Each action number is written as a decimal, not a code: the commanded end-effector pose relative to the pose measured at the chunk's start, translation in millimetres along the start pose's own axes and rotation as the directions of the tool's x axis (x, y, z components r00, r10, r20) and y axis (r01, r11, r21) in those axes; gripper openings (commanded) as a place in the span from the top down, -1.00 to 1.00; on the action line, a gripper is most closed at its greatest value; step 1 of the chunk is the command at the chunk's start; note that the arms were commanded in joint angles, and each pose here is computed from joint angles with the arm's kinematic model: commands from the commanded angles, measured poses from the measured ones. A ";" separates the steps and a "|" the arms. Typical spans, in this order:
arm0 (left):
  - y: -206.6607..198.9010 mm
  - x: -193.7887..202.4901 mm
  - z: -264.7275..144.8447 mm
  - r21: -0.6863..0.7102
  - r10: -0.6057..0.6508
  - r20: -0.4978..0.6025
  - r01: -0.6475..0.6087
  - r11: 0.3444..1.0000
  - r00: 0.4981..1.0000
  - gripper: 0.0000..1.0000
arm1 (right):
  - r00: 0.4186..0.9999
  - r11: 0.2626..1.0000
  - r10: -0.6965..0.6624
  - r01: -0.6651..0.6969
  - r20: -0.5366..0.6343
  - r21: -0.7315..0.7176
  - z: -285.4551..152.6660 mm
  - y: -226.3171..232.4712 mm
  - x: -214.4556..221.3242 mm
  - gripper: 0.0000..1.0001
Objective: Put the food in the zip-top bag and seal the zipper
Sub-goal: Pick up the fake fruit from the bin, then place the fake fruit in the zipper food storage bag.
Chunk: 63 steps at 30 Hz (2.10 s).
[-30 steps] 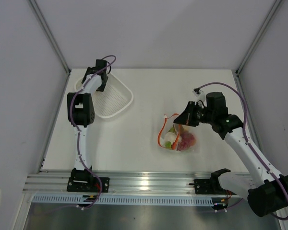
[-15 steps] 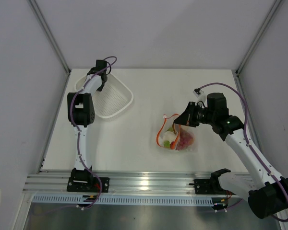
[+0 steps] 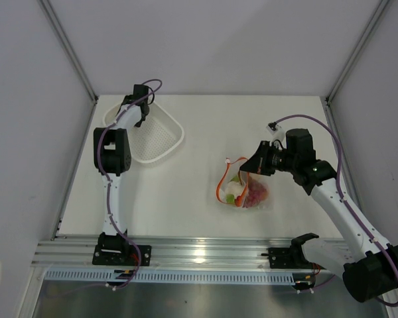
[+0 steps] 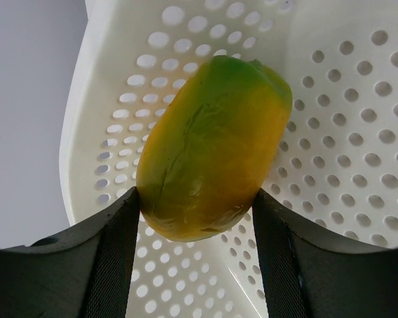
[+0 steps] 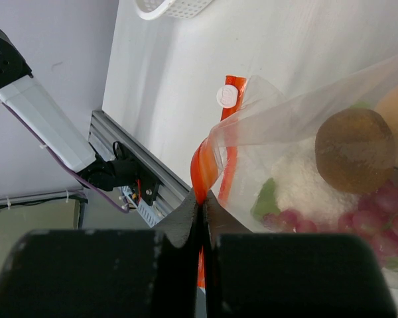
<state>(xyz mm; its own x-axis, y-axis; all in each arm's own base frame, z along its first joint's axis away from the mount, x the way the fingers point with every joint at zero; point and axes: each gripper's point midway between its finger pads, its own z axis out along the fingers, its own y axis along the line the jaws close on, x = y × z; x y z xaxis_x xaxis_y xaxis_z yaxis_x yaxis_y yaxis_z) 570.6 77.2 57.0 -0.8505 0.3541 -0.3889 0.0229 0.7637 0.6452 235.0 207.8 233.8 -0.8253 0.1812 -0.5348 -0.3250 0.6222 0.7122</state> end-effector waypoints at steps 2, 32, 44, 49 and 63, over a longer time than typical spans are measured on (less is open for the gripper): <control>9.2 6.9 -13.3 -0.024 -0.060 -0.011 0.060 0.998 0.998 0.99 | 0.999 0.999 -0.031 0.032 0.041 -0.020 -1.0 5.0 -9.0 1.00; 0.3 -1.3 -268.4 0.287 -0.297 0.267 0.218 0.933 0.917 0.99 | 0.998 0.994 0.004 -0.010 0.058 0.105 -9.0 -3.8 -20.8 1.00; -88.5 51.4 -448.3 0.796 -0.451 0.328 0.014 0.605 0.830 0.99 | 0.995 0.991 0.028 -0.040 0.094 0.126 -23.3 8.1 -30.9 1.00; -139.5 91.1 -512.0 0.924 -0.425 0.294 -0.141 0.355 0.856 0.99 | 0.995 0.989 0.044 -0.057 0.094 0.134 -24.2 7.3 -29.5 1.00; -233.5 140.3 -559.6 0.942 -0.250 0.327 -0.294 0.162 0.911 0.99 | 0.993 0.989 0.053 -0.066 0.103 0.131 -30.9 14.5 -25.6 1.00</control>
<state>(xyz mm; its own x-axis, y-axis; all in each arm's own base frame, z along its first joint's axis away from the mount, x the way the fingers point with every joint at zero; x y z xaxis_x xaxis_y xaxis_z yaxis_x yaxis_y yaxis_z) 152.8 -337.0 210.0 -0.6105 0.3455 -0.7127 0.7404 0.5685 -0.3586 236.4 186.7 242.4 -0.8288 0.2667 -0.4919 -0.1630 0.7259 0.6682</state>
